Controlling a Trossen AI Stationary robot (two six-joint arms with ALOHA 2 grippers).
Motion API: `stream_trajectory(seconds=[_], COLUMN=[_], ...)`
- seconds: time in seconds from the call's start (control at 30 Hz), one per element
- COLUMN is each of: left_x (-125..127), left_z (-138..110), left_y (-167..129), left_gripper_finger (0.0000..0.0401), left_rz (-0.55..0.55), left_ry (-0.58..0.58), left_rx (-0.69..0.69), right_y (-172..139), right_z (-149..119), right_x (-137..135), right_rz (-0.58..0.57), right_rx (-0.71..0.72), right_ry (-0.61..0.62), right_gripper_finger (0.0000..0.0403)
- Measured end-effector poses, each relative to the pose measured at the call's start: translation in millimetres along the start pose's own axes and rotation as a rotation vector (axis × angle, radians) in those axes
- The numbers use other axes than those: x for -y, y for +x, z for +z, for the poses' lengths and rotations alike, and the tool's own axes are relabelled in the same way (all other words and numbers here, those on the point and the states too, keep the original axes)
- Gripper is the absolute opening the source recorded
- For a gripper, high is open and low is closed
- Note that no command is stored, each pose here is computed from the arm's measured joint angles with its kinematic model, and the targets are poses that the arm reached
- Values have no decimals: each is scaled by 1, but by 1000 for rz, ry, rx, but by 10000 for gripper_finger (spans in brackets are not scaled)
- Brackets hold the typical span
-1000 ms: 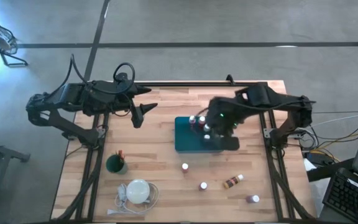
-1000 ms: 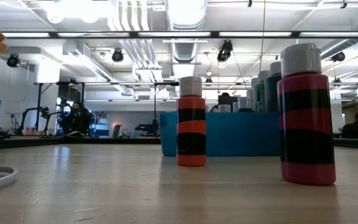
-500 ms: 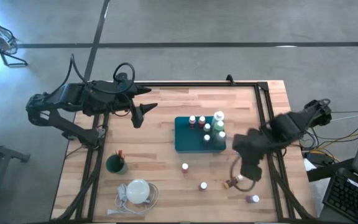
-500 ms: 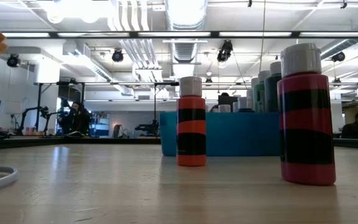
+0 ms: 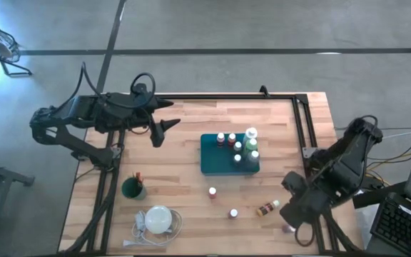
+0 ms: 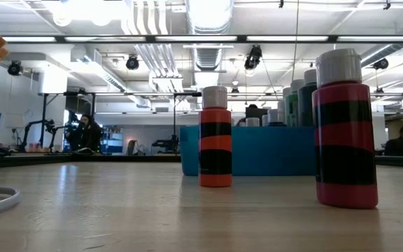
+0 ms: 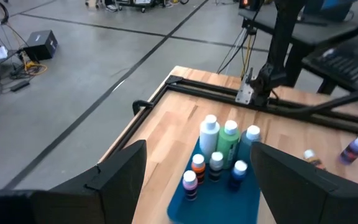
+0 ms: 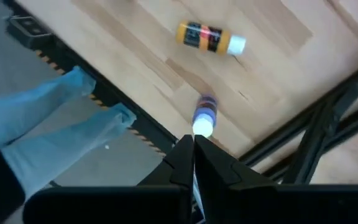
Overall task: Pick & Place Paint Supplies
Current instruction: Put the light purple paint bottle into the blue bin
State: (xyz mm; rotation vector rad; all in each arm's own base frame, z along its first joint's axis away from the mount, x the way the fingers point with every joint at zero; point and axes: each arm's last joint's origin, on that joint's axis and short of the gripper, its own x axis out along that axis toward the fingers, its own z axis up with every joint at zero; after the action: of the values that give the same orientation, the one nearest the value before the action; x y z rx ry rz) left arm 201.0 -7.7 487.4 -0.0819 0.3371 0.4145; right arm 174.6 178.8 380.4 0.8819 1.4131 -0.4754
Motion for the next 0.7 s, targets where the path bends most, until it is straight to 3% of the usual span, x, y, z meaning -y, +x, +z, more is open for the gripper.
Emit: stream_trajectory(seconds=[0.23, 0.7], left_x=[1, 7], left_z=[-6, -31], left_y=[5, 24], left_gripper_finger=[291, 291], left_rz=[9, 29], left_ry=[42, 95], left_rx=[-41, -139], right_y=[14, 52], right_z=[-20, -39], right_x=[-12, -36], right_rz=[13, -50], right_rx=[-24, -77], right_ry=[135, 250], right_gripper_finger=[36, 156])
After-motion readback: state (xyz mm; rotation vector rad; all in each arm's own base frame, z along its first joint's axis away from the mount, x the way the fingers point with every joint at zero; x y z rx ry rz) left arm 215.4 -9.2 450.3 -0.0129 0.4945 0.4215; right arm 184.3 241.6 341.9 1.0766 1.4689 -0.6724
